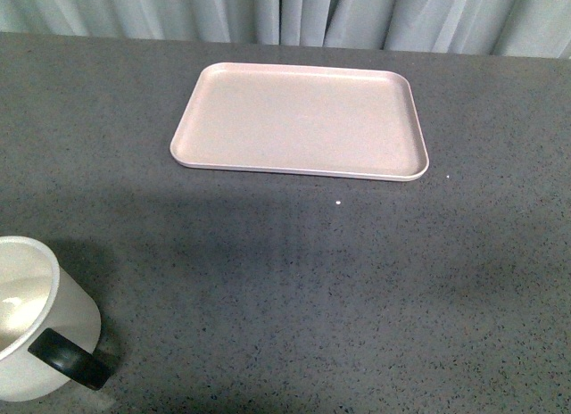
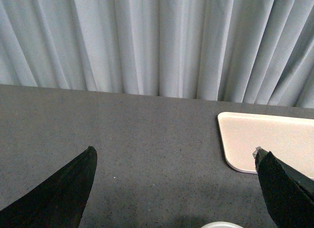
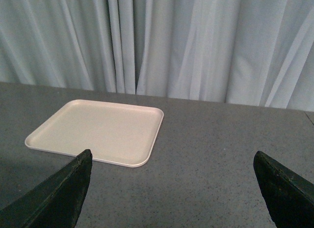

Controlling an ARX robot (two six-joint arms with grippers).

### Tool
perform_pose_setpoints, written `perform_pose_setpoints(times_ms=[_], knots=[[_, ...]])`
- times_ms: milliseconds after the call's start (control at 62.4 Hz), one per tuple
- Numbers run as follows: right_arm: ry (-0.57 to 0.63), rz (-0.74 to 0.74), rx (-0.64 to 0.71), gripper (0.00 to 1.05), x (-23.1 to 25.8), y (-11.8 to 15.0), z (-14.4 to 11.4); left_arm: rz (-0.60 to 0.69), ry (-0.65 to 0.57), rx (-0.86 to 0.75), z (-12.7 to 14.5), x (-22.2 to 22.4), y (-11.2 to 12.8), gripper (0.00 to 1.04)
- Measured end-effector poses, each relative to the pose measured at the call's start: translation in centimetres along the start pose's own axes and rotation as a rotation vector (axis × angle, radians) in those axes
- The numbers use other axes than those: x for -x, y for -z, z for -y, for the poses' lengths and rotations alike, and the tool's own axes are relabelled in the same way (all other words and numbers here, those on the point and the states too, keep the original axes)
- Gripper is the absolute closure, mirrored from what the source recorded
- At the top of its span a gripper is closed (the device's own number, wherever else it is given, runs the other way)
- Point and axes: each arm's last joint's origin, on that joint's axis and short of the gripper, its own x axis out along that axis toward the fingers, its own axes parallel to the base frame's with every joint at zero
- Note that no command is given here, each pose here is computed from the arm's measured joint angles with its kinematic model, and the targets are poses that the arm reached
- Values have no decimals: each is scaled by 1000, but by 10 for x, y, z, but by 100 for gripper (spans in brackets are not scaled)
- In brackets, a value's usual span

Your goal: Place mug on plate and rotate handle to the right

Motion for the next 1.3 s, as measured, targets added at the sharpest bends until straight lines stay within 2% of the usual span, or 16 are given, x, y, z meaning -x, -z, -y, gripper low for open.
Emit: perform_pose_setpoints(times_ms=[642, 690, 722, 770, 802, 962, 1299], knots=[[0, 0, 0, 9, 0, 0, 0, -3, 3, 0, 0, 0, 0, 9], [1, 0, 0, 9, 0, 0, 0, -117, 57, 40, 0, 0, 0, 9], [1, 0, 0, 9, 0, 0, 0, -281, 93, 81, -1, -1, -2, 9], [-1, 0, 0, 9, 0, 0, 0, -446, 81, 112, -4, -8, -5, 9], [-1, 0, 0, 9, 0, 0, 0, -495, 62, 114, -7, -14, -7, 9], [0, 0, 0, 9, 0, 0, 0, -586, 62, 72, -9, -49, -16, 9], [0, 0, 0, 9, 0, 0, 0, -747, 107, 16, 0, -92, -9, 9]])
